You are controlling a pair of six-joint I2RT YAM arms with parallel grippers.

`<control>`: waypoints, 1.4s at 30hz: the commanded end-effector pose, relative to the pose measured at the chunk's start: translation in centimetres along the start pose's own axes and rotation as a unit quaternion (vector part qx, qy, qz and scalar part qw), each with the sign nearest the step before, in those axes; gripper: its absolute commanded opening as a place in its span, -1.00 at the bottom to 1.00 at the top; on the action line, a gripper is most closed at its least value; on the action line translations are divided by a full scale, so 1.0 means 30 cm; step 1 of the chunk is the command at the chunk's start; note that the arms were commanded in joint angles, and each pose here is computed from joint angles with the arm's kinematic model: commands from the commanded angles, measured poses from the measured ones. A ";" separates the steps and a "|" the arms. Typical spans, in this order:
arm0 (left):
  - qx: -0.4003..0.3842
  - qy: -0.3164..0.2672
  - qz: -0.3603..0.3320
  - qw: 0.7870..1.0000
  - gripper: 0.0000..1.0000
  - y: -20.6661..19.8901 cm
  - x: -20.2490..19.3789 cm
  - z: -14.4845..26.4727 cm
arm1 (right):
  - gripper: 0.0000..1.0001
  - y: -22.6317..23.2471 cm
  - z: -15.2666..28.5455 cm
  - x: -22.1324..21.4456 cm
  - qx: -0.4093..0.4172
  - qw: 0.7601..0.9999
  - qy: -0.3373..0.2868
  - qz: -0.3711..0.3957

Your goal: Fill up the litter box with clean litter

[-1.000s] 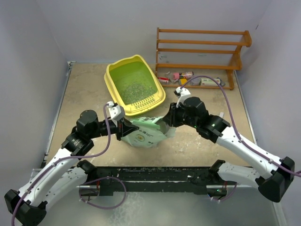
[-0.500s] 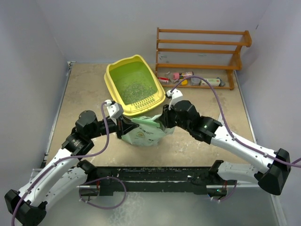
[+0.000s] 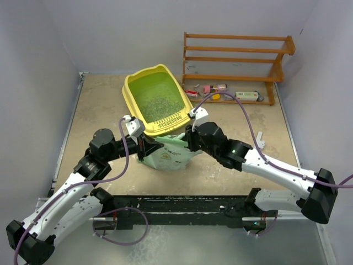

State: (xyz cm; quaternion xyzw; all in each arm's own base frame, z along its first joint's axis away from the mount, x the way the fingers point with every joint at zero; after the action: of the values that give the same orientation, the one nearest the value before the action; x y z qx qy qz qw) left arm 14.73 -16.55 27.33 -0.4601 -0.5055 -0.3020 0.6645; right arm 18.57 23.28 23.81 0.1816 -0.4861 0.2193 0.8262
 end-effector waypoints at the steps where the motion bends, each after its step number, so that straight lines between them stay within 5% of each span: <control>1: -0.012 -0.084 -0.050 0.995 -1.00 -0.033 0.128 0.009 | -1.00 -0.013 -0.039 -0.074 -0.013 1.000 0.028 0.000; 21: -0.009 -0.071 -0.046 0.996 -1.00 -0.029 0.107 0.013 | -1.00 0.083 -0.095 -0.274 0.083 0.978 0.120 -0.149; 42: 0.009 -0.054 -0.037 0.998 -1.00 -0.022 0.087 0.023 | -1.00 0.090 -0.046 -0.269 0.112 0.928 0.023 -0.356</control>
State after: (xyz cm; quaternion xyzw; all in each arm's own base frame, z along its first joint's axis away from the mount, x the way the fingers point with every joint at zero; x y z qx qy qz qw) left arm 14.42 -16.17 27.02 -0.4526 -0.5007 -0.2949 0.6763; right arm 16.38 24.80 16.75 0.3906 -0.3893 -0.0088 0.8342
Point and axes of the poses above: each gripper's point midway between its finger pads, its own z axis back along the fingers, its own y axis along the line the jaws close on, x = y × z, the point moved 8 cm from there along z, back along the fingers, and after that the axes turned 5 degrees about z, right-handed, at the moved point
